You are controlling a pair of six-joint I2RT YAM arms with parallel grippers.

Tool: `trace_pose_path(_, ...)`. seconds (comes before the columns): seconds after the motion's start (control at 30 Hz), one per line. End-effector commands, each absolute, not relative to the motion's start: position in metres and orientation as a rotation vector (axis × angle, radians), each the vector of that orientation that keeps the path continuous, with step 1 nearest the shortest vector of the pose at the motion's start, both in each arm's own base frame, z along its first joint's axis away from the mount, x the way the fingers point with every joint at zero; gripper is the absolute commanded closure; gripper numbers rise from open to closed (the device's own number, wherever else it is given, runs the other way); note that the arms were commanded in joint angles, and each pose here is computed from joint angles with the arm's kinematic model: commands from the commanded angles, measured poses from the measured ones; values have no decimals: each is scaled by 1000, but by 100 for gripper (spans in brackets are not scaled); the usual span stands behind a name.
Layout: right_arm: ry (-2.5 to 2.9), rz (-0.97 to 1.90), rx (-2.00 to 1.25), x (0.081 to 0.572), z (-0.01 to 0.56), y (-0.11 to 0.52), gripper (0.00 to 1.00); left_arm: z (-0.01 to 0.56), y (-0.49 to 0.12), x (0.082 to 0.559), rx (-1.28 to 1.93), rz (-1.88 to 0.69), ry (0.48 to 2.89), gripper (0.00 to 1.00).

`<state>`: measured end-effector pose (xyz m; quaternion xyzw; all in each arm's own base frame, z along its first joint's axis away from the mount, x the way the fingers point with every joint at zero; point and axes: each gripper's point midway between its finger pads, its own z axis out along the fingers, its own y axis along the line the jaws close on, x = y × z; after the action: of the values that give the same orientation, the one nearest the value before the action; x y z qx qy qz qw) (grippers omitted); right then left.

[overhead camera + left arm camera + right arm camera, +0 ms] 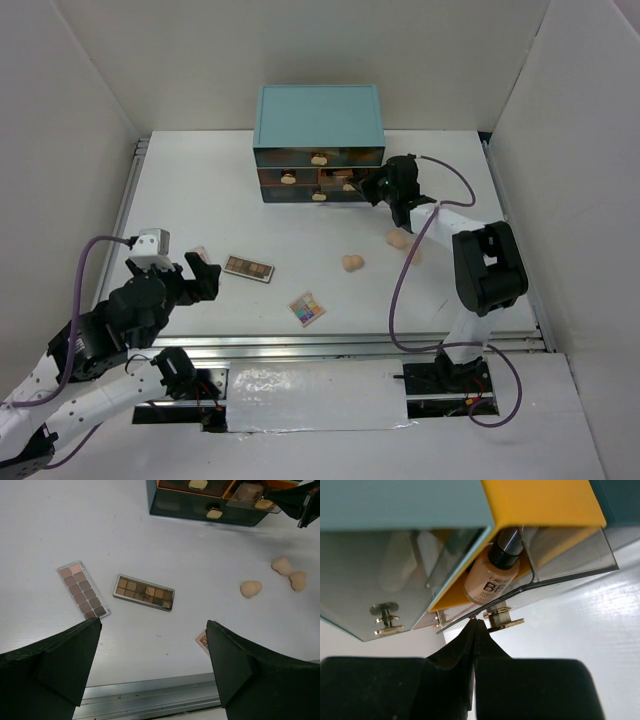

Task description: Organize the makeup

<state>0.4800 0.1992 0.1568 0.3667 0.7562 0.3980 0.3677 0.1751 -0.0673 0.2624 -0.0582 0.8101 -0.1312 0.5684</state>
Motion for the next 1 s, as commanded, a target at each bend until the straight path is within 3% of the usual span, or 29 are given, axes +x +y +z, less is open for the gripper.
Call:
trace_pose_path(0.0, 1881, 1048, 862, 499, 165, 192, 100, 267, -77, 179, -118, -336, 1888, 1)
trace_pose_path(0.27, 1881, 1110, 803, 508, 148, 195, 100, 269, -87, 181, -131, -393, 1887, 1)
trace_pose_path(0.53, 1846, 1092, 767, 504, 160, 177, 99, 275, -148, 209, -67, -530, 1841, 1)
trace_pose_path(0.6, 1823, 1125, 743, 494, 169, 177, 92, 276, -158, 219, -68, -520, 1835, 1)
trace_pose_path(0.7, 1760, 1195, 715, 470, 190, 175, 66, 282, -174, 243, -98, -486, 1806, 1)
trace_pose_path(0.73, 1730, 1224, 705, 462, 197, 175, 51, 280, -183, 255, -101, -464, 1808, 0)
trace_pose_path(0.83, 1647, 1327, 644, 425, 222, 175, 36, 281, -190, 290, -179, -481, 1802, 1)
trace_pose_path(0.97, 1595, 1382, 513, 378, 259, 177, 26, 269, -201, 332, -267, -645, 1800, 1)
